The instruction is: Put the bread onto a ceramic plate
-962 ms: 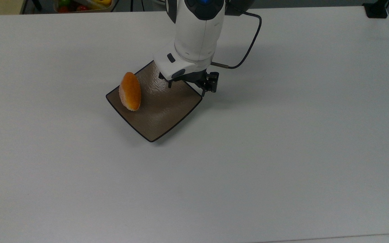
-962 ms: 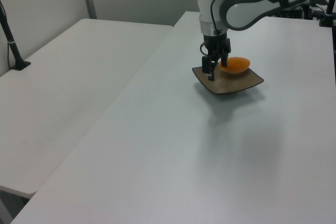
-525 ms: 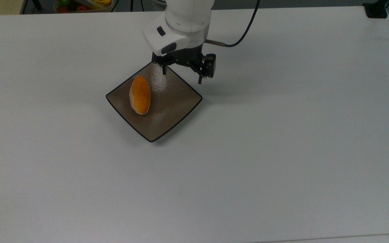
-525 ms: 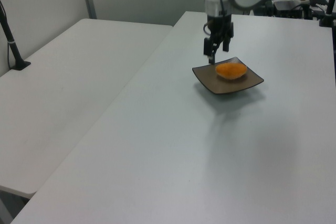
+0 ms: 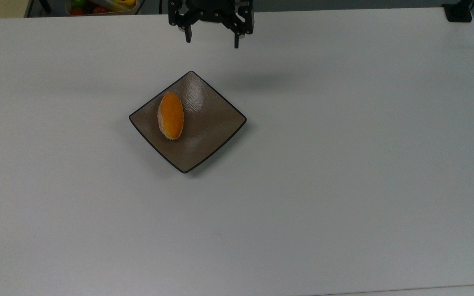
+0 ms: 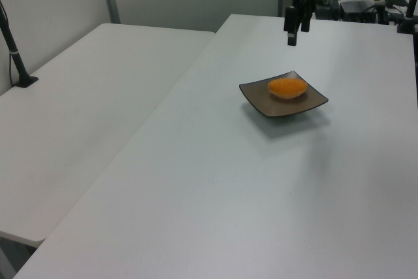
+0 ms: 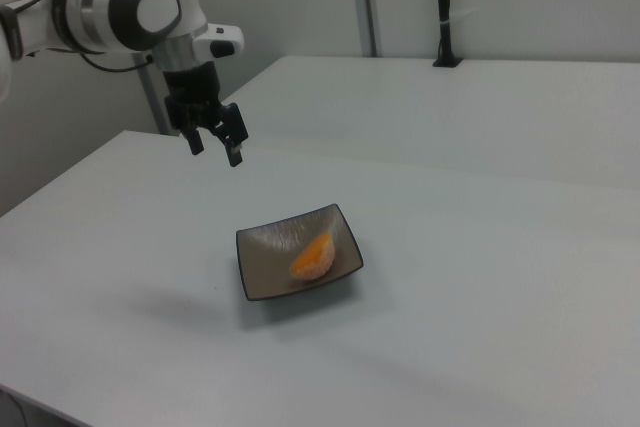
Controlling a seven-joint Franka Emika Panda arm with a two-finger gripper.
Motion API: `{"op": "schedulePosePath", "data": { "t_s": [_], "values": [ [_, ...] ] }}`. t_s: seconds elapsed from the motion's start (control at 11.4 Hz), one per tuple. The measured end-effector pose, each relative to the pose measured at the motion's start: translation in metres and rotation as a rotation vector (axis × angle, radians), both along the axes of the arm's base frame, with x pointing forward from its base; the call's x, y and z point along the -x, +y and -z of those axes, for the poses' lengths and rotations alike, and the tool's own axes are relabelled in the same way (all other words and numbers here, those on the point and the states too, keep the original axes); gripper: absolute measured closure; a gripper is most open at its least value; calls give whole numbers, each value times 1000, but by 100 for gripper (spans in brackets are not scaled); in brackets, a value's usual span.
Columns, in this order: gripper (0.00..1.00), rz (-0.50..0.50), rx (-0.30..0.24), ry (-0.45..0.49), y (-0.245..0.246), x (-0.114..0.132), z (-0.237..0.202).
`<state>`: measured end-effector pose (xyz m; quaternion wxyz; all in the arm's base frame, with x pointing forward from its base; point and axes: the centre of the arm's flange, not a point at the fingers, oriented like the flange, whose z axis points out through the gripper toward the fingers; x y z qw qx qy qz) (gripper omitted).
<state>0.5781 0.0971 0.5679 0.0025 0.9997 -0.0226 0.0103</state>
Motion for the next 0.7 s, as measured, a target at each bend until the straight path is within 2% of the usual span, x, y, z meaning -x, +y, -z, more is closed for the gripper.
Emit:
{"op": "schedulePosePath", "data": {
  "t_s": [0.17, 0.44, 0.7],
  "values": [
    [0, -44, 7, 10, 0, 13, 1],
    [0, -83, 60, 44, 7, 21, 15],
    [0, -78, 60, 45, 3, 20, 16]
  ]
}}
